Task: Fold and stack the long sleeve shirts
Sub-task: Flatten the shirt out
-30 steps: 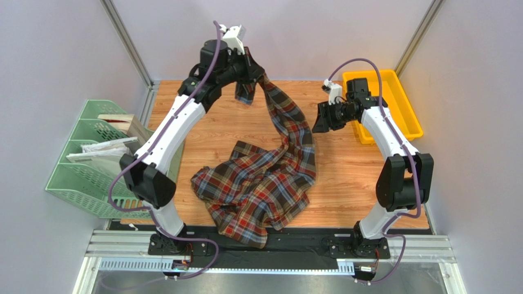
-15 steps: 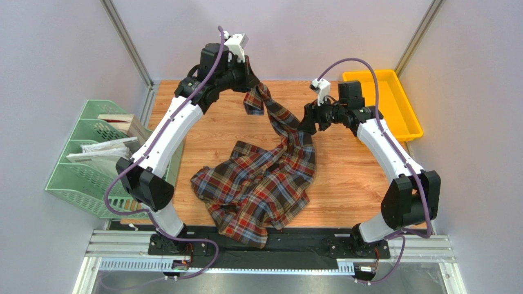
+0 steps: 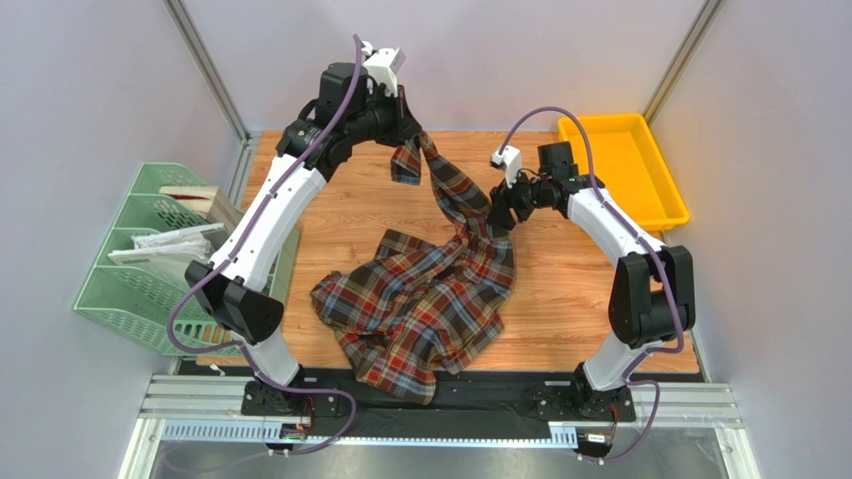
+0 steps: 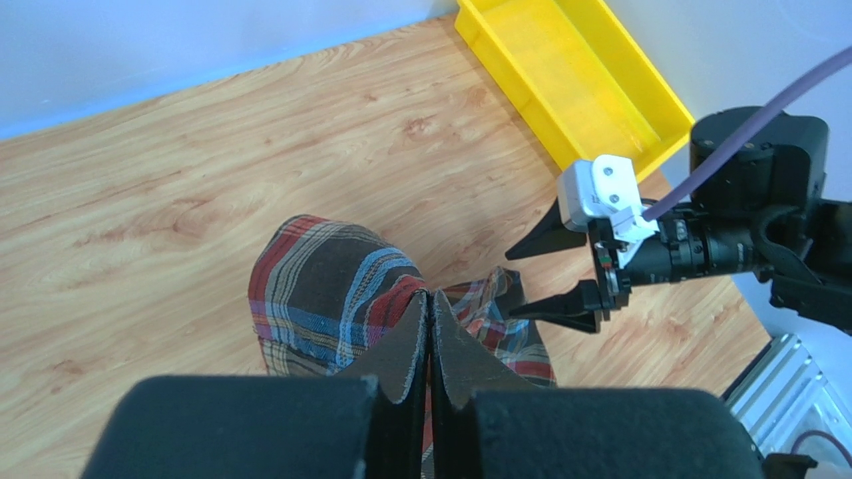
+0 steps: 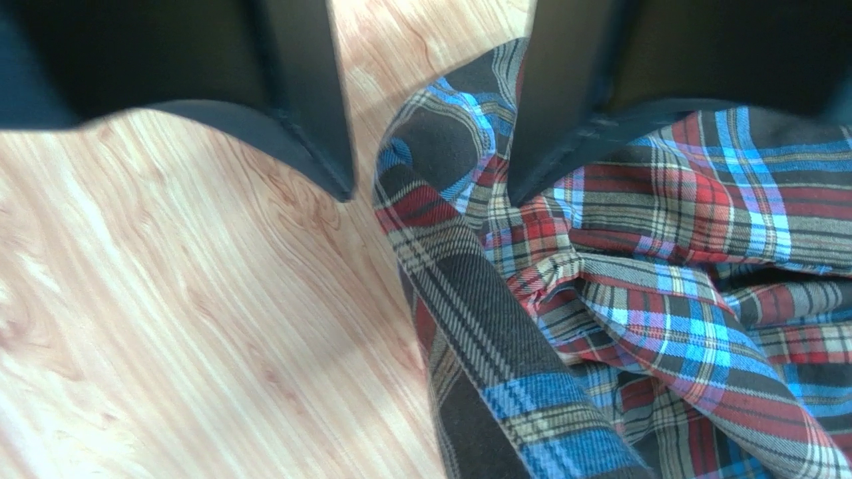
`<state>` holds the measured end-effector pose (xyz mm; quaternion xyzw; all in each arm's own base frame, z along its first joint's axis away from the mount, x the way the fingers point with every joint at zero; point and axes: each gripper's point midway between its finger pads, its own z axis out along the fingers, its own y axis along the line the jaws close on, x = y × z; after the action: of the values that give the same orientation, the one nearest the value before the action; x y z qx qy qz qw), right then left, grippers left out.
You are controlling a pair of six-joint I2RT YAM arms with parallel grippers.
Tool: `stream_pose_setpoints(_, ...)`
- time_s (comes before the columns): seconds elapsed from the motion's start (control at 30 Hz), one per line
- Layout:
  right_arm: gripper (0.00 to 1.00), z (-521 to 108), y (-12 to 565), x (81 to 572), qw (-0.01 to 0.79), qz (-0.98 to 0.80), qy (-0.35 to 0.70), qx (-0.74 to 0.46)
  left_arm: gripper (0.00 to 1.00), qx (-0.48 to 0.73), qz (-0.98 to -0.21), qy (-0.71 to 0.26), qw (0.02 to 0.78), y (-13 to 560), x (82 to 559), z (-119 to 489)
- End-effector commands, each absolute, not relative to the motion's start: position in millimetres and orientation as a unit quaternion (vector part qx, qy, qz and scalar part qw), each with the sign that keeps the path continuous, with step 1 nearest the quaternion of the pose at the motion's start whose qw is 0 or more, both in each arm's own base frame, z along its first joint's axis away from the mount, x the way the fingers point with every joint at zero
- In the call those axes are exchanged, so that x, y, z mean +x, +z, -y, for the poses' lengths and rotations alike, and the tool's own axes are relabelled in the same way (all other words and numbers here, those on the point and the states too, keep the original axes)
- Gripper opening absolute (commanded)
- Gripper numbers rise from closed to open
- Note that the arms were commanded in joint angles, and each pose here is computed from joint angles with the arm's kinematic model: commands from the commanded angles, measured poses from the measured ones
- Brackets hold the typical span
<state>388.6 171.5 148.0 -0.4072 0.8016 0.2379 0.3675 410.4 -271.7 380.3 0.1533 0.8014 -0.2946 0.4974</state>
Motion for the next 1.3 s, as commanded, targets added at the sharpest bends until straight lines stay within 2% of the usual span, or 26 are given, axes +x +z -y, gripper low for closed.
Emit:
stream_pose_setpoints(0.0,0.42,-182,163,401,0.39,-0.767,0.251,-0.443,0.0,0.176,-0.773,-0.299,0.531,418,396,266)
stream_pose_setpoints(0.07,0.32,-182,165,400,0.382,-0.773,0.257,-0.437,0.0,0.179,-0.769,-0.295,0.538,423,393,263)
stream_pose_setpoints(0.13,0.31,-183,160,394,0.372,-0.778,0.268,-0.43,0.0,0.187,-0.762,-0.306,0.538,429,387,265)
stream_pose_setpoints(0.3,0.54,-192,155,393,0.378,-0.781,0.279,-0.411,0.0,0.202,-0.758,-0.335,0.522,431,367,268)
stream_pose_setpoints(0.37,0.56,-198,151,393,0.374,-0.782,0.282,-0.411,0.0,0.206,-0.762,-0.331,0.518,427,363,266)
stream_pose_setpoints(0.43,0.4,-198,149,395,0.373,-0.786,0.271,-0.412,0.0,0.213,-0.76,-0.333,0.516,426,355,263)
stream_pose_setpoints(0.47,0.2,-199,151,398,0.375,-0.785,0.27,-0.413,0.0,0.217,-0.758,-0.336,0.515,427,351,263)
stream_pose_setpoints(0.53,0.04,-196,151,399,0.369,-0.792,0.266,-0.408,0.0,0.235,-0.75,-0.339,0.517,430,339,261)
stream_pose_setpoints(0.57,0.0,-194,154,399,0.37,-0.794,0.262,-0.405,0.0,0.256,-0.743,-0.345,0.513,430,327,266)
stream_pose_setpoints(0.6,0.0,-192,163,402,0.376,-0.798,0.26,-0.392,0.0,0.277,-0.737,-0.342,0.512,427,312,267)
stream_pose_setpoints(0.7,0.0,-181,189,402,0.395,-0.801,0.268,-0.361,0.0,0.439,-0.69,-0.345,0.46,385,234,292)
stream_pose_setpoints(0.73,0.0,-178,196,402,0.398,-0.803,0.275,-0.347,0.0,0.526,-0.648,-0.31,0.455,366,212,296)
stream_pose_setpoints(0.77,0.0,-170,203,403,0.406,-0.806,0.276,-0.332,0.02,0.61,-0.613,-0.313,0.393,335,157,304)
stream_pose_setpoints(0.83,0.0,-167,222,398,0.421,-0.798,0.286,-0.323,0.21,0.723,-0.532,-0.278,0.342,287,111,285)
stream_pose_setpoints(0.87,0.0,-164,228,396,0.426,-0.796,0.287,-0.319,0.41,0.749,-0.515,-0.259,0.328,273,96,278)
stream_pose_setpoints(0.93,0.0,-165,240,386,0.435,-0.788,0.293,-0.322,0.51,0.742,-0.53,-0.245,0.329,253,94,260)
stream_pose_setpoints(1.07,0.0,-164,252,375,0.445,-0.781,0.294,-0.324,0.6,0.681,-0.608,-0.206,0.353,234,135,234)
stream_pose_setpoints(1.13,0.0,-161,253,374,0.447,-0.784,0.286,-0.323,0.58,0.669,-0.647,-0.173,0.322,205,149,224)
stream_pose_setpoints(1.17,0.0,-160,255,374,0.449,-0.783,0.283,-0.324,0.49,0.668,-0.659,-0.162,0.307,193,152,223)
stream_pose_setpoints(1.27,0.0,-158,258,373,0.448,-0.786,0.278,-0.322,0.42,0.661,-0.698,-0.146,0.234,153,155,221)
